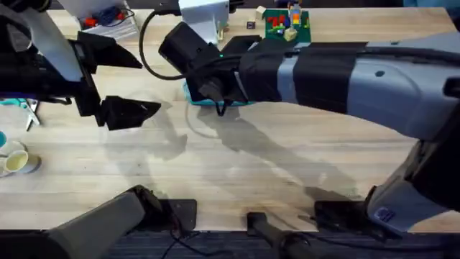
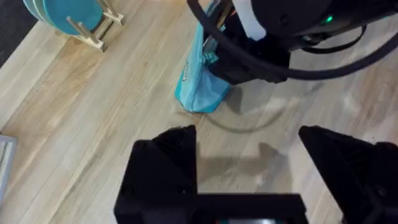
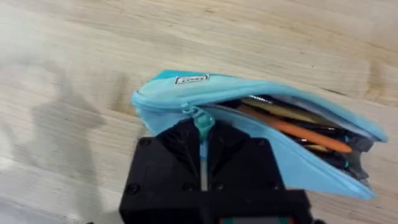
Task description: Unzip the bag, pick up the pens from the table one at a time and place them inside, then zip the bag closed.
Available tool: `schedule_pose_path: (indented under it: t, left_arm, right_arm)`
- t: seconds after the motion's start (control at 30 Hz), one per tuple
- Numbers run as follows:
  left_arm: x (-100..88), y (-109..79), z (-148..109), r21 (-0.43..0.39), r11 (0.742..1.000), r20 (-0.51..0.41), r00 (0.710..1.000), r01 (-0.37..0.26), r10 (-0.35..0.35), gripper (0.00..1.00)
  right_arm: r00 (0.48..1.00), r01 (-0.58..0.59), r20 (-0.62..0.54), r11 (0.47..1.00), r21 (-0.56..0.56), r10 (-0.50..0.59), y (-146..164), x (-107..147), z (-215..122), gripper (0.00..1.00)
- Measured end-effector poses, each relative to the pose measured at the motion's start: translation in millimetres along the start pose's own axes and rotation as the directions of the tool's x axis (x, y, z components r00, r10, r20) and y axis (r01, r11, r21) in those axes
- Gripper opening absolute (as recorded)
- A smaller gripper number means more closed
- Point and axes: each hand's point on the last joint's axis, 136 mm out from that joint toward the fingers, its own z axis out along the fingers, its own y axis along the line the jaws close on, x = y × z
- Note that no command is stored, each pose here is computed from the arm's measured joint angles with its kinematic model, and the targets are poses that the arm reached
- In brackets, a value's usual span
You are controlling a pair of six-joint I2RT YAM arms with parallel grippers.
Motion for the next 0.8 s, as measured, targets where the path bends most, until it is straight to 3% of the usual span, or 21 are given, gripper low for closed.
schedule_pose_path:
  t: [0.8]
  left_arm:
    - [0.1, 1.3, 0.0, -0.004, 1.0, 0.0, 1.0, -0.005, 0.005, 0.995]
  right_arm:
    - [0.999, 0.034, -0.014, 0.999, 0.0, -0.034, 1.0, -4.0, -6.4, 0.032]
